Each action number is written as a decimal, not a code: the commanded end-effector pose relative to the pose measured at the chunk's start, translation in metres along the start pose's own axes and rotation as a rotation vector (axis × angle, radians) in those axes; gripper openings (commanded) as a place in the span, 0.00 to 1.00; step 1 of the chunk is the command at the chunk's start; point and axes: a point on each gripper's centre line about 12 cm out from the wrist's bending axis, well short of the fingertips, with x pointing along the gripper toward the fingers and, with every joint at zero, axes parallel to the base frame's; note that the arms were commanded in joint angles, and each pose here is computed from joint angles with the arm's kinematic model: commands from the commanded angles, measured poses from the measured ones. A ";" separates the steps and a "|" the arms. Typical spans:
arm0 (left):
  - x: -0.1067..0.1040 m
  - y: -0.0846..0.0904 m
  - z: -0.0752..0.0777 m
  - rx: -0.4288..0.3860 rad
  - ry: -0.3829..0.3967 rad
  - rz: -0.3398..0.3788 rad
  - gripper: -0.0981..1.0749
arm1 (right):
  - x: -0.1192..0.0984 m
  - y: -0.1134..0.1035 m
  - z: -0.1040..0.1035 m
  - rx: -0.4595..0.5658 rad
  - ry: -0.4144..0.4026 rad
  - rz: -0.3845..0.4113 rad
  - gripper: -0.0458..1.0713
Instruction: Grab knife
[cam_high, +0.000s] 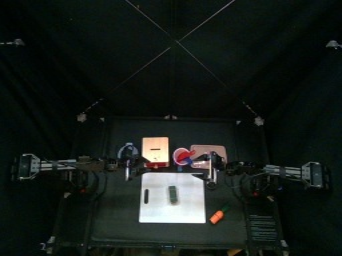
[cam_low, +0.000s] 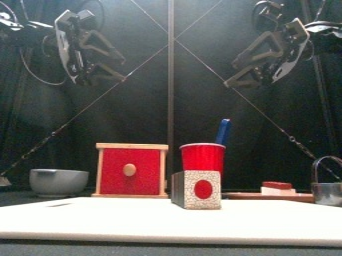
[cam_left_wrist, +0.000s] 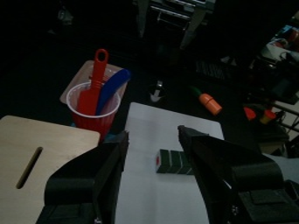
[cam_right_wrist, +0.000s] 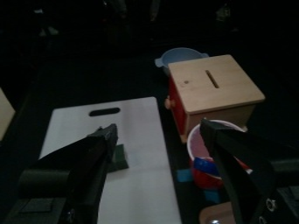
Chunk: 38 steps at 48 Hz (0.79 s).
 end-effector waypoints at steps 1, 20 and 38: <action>0.000 0.000 0.010 -0.004 -0.033 -0.003 0.82 | -0.003 -0.004 0.015 -0.056 -0.024 -0.036 0.97; 0.000 0.003 0.017 -0.029 -0.053 0.009 0.82 | -0.013 -0.040 0.019 -0.118 0.109 -0.356 0.97; -0.001 0.007 0.018 -0.035 -0.058 0.023 0.82 | -0.012 -0.043 0.043 -0.250 0.279 -0.417 0.97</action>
